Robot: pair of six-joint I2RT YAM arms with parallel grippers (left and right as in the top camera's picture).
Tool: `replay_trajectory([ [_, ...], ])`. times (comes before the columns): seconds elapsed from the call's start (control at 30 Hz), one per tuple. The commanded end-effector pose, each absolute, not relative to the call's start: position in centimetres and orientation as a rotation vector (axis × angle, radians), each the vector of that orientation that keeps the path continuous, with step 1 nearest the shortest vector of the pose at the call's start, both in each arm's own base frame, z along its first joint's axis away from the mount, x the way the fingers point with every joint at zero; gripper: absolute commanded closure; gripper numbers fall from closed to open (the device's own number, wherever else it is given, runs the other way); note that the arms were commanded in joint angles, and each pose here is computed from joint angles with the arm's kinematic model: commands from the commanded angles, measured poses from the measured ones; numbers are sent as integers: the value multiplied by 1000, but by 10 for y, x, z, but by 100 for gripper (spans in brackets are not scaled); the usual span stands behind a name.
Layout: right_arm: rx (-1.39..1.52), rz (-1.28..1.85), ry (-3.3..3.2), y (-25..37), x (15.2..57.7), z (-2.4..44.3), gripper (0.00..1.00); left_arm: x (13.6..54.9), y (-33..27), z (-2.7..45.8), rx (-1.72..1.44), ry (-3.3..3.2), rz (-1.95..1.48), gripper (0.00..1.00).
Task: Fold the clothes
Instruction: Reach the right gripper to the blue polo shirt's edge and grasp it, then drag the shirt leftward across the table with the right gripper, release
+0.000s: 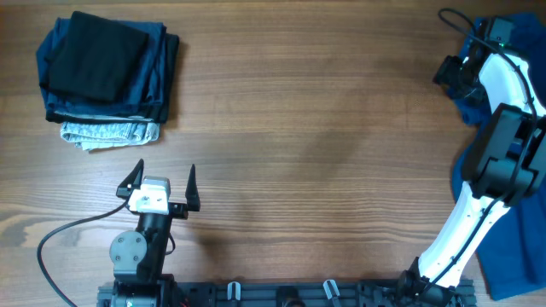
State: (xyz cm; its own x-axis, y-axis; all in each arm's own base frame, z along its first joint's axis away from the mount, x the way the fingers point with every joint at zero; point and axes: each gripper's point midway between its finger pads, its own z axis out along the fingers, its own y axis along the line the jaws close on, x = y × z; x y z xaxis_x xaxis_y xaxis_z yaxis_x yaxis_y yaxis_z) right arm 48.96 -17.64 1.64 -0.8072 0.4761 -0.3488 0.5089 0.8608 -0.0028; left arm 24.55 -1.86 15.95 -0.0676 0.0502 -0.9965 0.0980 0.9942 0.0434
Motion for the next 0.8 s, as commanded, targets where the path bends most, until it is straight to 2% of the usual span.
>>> replay_trajectory([
  [0.0,737,-169,2737,-178,476,-10,24,246,-17,156,119,1643,-21,0],
  [0.07,739,-168,2738,-177,473,-18,34,246,-17,156,119,1643,-21,0],
  [0.1,745,-166,2738,-176,473,-20,43,246,-17,156,119,1643,-21,0],
  [0.17,762,-126,2732,-171,474,-21,73,246,-17,156,119,1643,-21,0],
  [0.2,753,-102,2734,-166,476,-21,83,246,-17,156,119,1643,-21,0],
  [0.23,742,-83,2737,-161,478,-21,87,246,-17,156,119,1643,-21,0],
  [0.3,708,-68,2751,-148,481,-21,89,246,-17,156,119,1643,-21,0],
  [0.43,549,50,2800,-84,493,-22,89,246,-17,156,119,1643,-21,0],
  [0.6,358,219,2846,33,498,-21,85,246,-17,156,119,1643,-21,0],
  [0.77,130,363,2862,167,480,-18,83,246,-17,156,119,1643,-21,0],
])
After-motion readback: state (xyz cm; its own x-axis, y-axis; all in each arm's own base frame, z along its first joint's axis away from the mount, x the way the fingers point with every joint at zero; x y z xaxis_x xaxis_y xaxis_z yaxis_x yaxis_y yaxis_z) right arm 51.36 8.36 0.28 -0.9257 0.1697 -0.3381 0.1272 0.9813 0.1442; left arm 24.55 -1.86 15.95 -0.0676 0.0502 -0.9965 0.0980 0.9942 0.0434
